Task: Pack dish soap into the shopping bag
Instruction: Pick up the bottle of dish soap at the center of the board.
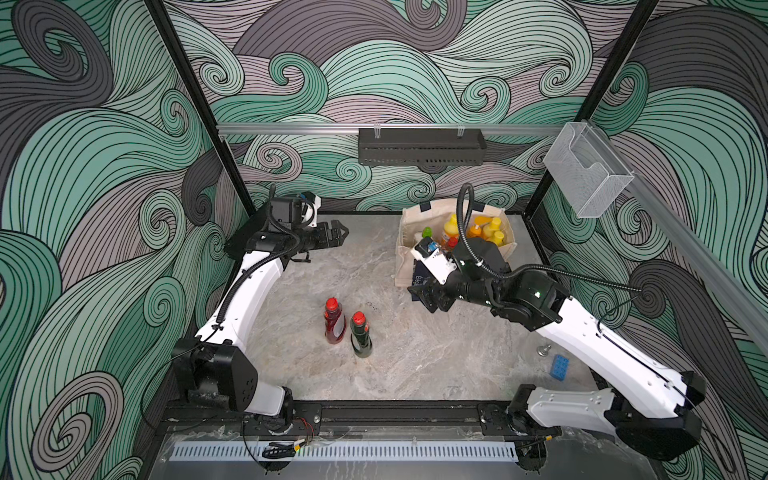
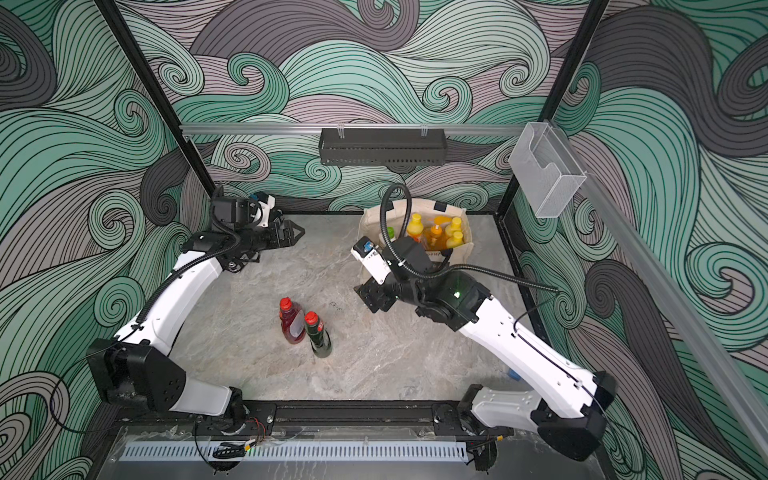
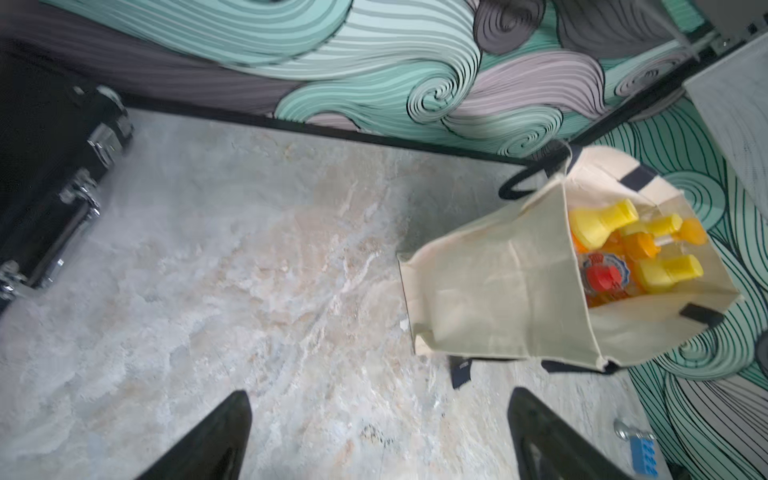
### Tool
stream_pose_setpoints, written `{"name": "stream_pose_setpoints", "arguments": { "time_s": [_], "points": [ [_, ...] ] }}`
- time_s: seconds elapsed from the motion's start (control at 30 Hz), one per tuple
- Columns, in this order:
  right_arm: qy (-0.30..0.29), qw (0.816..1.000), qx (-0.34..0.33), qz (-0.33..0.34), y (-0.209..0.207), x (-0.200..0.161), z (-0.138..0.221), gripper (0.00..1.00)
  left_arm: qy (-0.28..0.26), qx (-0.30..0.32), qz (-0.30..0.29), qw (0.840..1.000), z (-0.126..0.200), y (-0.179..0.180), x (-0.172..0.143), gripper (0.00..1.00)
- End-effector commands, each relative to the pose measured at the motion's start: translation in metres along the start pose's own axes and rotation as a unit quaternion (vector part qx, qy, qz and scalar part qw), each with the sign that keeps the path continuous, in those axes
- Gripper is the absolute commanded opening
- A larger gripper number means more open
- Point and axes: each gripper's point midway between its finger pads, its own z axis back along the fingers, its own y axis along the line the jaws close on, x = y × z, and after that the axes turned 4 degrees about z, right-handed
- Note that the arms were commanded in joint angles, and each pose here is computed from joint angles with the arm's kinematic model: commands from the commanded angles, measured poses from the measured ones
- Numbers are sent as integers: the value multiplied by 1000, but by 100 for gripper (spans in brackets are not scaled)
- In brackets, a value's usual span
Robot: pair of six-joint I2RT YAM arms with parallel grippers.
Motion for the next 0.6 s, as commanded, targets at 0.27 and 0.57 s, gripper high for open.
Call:
{"name": "stream_pose_setpoints", "arguments": {
  "time_s": [0.27, 0.57],
  "points": [
    [14, 1000, -5, -24, 68, -12, -40, 83, -36, -26, 3, 999, 24, -19, 12, 96],
    [15, 1000, 6, -27, 83, -6, -74, 83, -20, -39, 24, 999, 37, -22, -13, 96]
  ]
}}
